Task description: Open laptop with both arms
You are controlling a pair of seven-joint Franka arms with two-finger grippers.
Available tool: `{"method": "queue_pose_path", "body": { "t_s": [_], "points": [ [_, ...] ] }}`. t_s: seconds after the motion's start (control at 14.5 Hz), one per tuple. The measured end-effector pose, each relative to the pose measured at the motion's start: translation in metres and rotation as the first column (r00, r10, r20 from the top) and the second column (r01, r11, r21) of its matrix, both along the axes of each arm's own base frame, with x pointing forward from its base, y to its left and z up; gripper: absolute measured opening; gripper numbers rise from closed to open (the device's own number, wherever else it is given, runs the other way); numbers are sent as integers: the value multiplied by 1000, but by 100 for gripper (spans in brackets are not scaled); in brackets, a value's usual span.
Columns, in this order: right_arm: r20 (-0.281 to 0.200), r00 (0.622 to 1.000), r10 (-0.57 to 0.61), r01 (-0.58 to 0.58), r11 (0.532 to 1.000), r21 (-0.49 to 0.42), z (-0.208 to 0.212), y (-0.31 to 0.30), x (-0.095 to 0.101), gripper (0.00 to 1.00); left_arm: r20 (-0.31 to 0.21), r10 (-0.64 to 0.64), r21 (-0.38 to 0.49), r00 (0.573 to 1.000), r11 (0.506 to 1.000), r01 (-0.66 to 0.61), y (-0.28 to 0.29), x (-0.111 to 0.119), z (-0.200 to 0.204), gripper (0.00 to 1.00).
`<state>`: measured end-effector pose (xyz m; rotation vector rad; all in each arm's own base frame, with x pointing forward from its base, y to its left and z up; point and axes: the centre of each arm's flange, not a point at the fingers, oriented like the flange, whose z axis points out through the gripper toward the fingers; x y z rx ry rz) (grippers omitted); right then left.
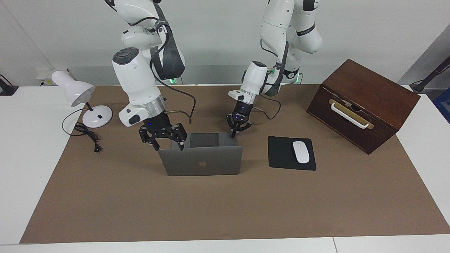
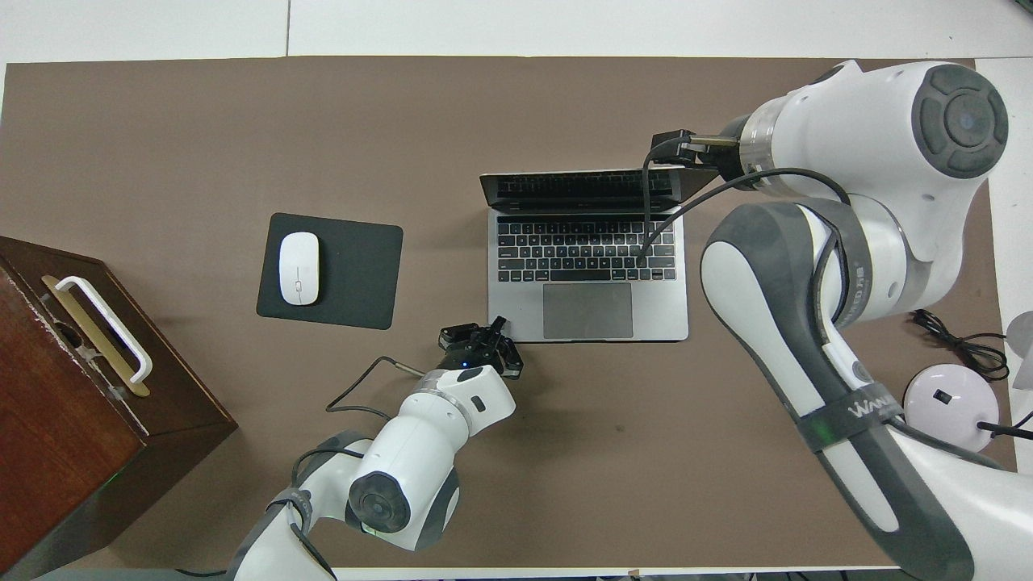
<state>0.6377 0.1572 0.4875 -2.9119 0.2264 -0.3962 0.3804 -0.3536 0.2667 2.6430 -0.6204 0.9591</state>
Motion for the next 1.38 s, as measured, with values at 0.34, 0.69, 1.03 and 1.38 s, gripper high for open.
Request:
{"method": "queue_pose_path", "body": {
  "t_s": [0.34, 0.69, 1.03, 1.38],
  "points": [
    [-67, 998, 10, -10, 1000, -8, -1, 0, -6, 100, 0, 0, 0, 1000, 1000, 0, 0, 0, 0, 1],
    [-139, 988, 65, -71, 997, -35, 27, -32, -21, 100, 3, 10, -1, 1000, 1000, -10, 3, 5, 0, 1],
    [-184, 973, 138, -163, 979, -124, 79, -106, -51, 100, 19, 49, -15, 999, 999, -49, 9, 26, 5, 1],
    [-177, 968, 179, -209, 963, -169, 109, -192, -73, 100, 17, 87, -49, 996, 995, -86, 10, 37, 19, 1]
  ]
}}
